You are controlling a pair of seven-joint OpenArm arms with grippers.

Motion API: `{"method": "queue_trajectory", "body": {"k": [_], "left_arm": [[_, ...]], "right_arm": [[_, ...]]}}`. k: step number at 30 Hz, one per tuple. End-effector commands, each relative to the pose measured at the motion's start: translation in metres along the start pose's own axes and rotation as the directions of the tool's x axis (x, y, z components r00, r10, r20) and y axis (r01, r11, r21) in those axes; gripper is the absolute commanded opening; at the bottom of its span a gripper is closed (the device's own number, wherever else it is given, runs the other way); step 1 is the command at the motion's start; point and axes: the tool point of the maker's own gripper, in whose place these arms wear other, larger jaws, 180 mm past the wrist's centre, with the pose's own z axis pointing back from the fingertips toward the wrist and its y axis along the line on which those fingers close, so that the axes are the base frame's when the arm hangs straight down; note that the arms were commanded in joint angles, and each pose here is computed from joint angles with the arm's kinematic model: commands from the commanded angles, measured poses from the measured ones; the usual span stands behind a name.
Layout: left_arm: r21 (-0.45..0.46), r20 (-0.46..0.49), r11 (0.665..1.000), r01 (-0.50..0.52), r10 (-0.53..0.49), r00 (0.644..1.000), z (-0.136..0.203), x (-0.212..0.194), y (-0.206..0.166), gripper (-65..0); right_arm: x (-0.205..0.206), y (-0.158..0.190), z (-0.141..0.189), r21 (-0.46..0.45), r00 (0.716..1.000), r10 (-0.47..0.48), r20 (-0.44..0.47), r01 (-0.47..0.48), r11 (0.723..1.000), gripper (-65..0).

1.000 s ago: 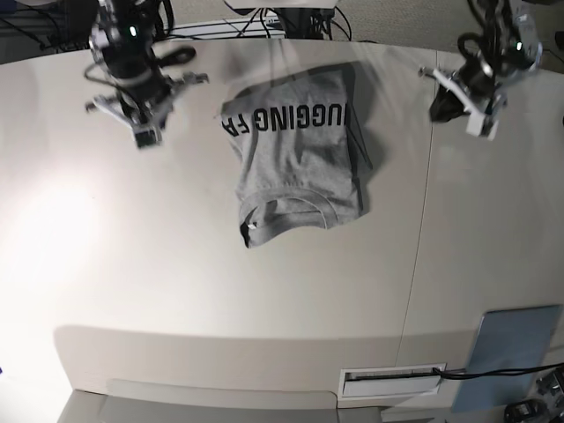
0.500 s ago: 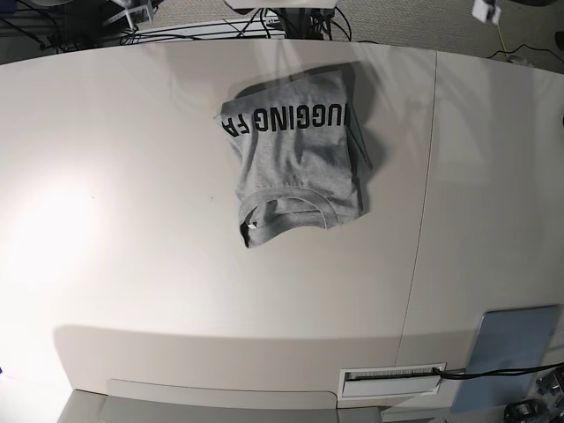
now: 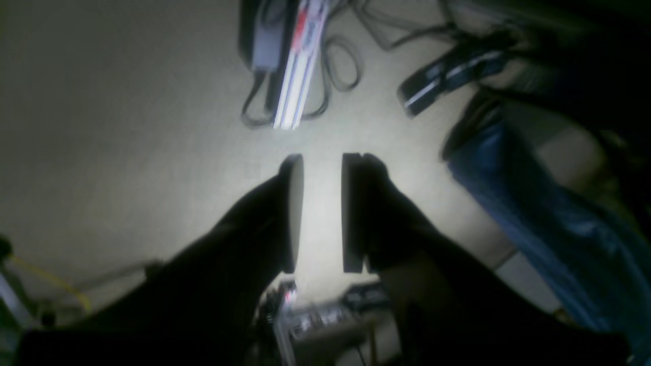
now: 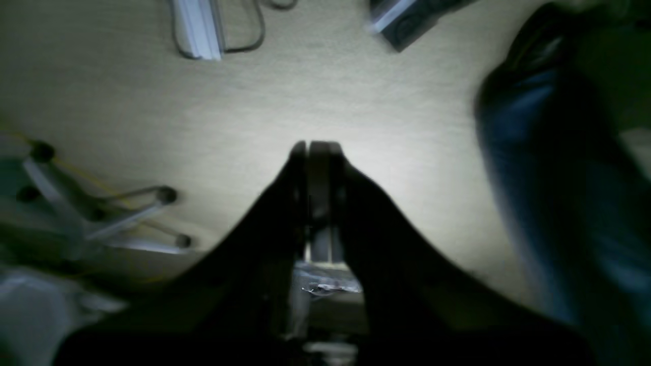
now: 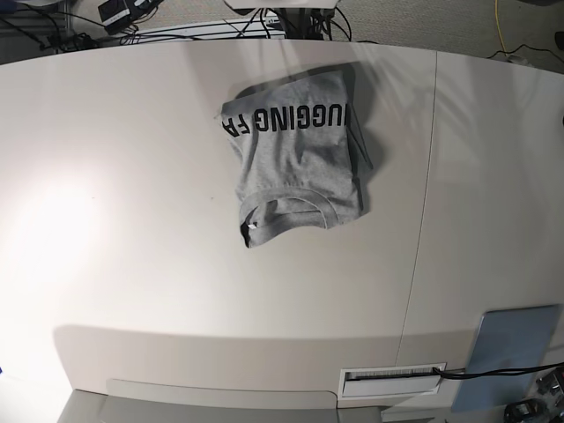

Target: Fold the T-shirt properly

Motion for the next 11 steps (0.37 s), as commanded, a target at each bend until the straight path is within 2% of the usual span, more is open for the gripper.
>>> {"method": "queue_trajectory", "body": {"k": [1, 5, 11], "left_arm": [[0.016, -0.026, 1.0, 0.0, 0.0, 1.0, -0.001, -0.002, 0.006, -50.1], [0.06, -0.074, 0.998, -0.016, 0.02, 0.997, -0.017, 0.008, 0.003, -50.1], [0.031, -0.075, 0.999, -0.031, 0.034, 0.997, -0.028, 0.018, -0.012, -50.1]], "right_arm": [[-0.007, -0.005, -0.004, 0.01, 1.0, -0.017, -0.019, 0.018, 1.0, -65.0], [0.011, -0.004, -0.017, 0.051, 0.999, -0.038, -0.002, 0.038, 0.998, -65.0], [0.039, -0.008, -0.015, 0.061, 0.999, -0.039, 0.032, 0.037, 0.997, -65.0]]}}
